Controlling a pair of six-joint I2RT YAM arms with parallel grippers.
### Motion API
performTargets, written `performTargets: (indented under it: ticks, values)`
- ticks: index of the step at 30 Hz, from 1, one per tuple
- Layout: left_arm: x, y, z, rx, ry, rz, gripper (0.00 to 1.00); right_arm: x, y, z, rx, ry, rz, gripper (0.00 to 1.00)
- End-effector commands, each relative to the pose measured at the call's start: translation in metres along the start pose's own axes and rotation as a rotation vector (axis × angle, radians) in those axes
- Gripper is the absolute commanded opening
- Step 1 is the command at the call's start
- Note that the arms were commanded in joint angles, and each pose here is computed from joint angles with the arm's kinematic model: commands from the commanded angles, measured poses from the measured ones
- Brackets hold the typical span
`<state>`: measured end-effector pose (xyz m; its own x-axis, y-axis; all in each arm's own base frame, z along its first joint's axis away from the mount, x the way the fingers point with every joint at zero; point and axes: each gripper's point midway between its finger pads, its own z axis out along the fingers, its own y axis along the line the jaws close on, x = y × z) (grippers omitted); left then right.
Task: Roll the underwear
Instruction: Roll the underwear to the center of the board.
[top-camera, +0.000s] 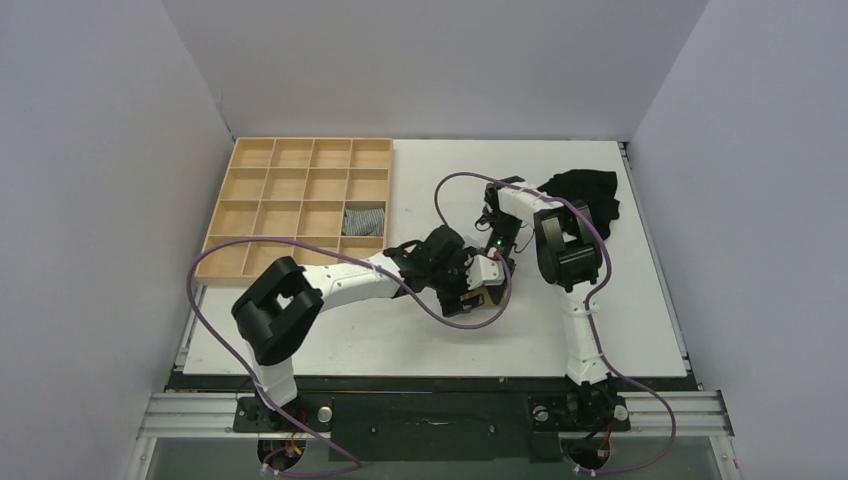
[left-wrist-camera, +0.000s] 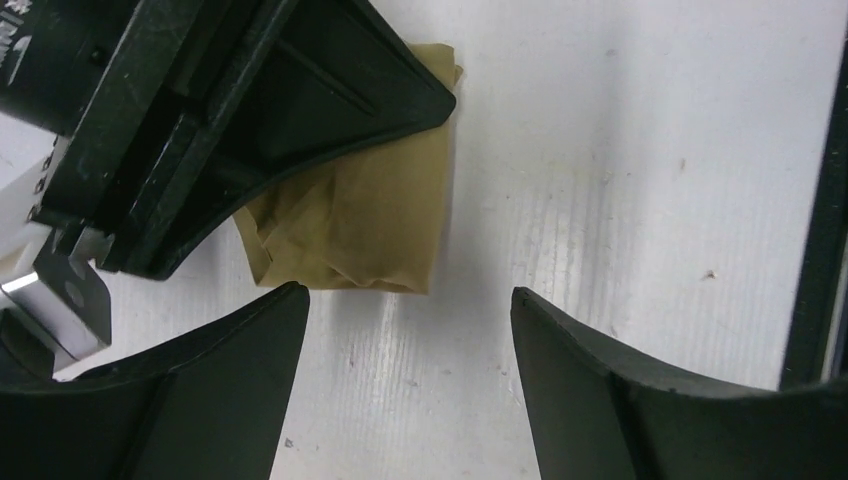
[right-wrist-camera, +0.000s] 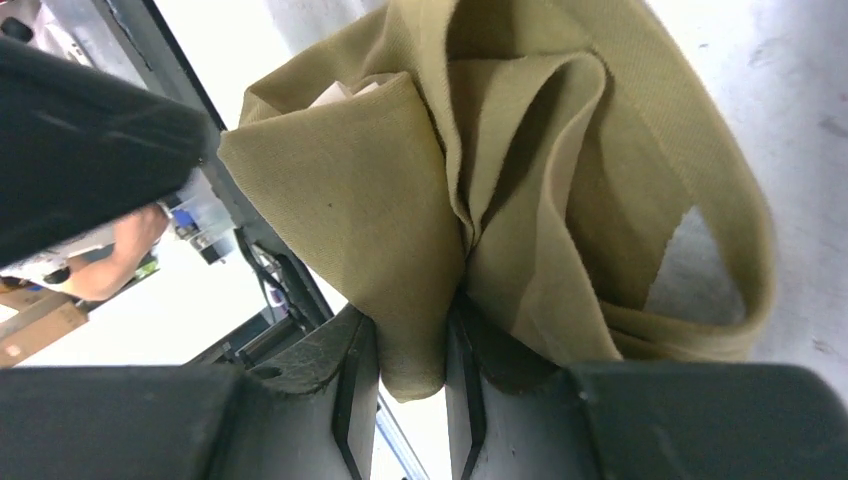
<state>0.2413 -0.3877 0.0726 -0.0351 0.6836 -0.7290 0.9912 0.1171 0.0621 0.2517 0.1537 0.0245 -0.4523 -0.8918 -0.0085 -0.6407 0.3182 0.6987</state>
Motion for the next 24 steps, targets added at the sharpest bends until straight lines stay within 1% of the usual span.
performTargets:
  ticks: [1,7,18,20,22,24]
  values:
    - [-0.024,0.018,0.014,-0.071,-0.035,0.11,0.72,-0.002,-0.027,0.011,0.026,0.044,-0.066,0.09]
    - [-0.021,0.019,0.033,-0.086,-0.009,0.152,0.73,-0.004,-0.026,0.01,0.014,0.046,-0.065,0.09]
    - [-0.017,0.009,0.056,-0.061,0.021,0.163,0.72,-0.004,-0.026,0.012,0.009,0.052,-0.061,0.09]
    - [-0.016,0.007,0.059,-0.059,0.028,0.16,0.69,-0.004,-0.026,0.012,0.008,0.052,-0.062,0.09]
    - [-0.014,0.006,0.062,-0.054,0.04,0.152,0.63,-0.003,-0.026,0.012,0.008,0.052,-0.062,0.09]
    - [-0.011,0.006,0.064,-0.051,0.046,0.145,0.55,-0.003,-0.026,0.012,0.008,0.052,-0.063,0.09]
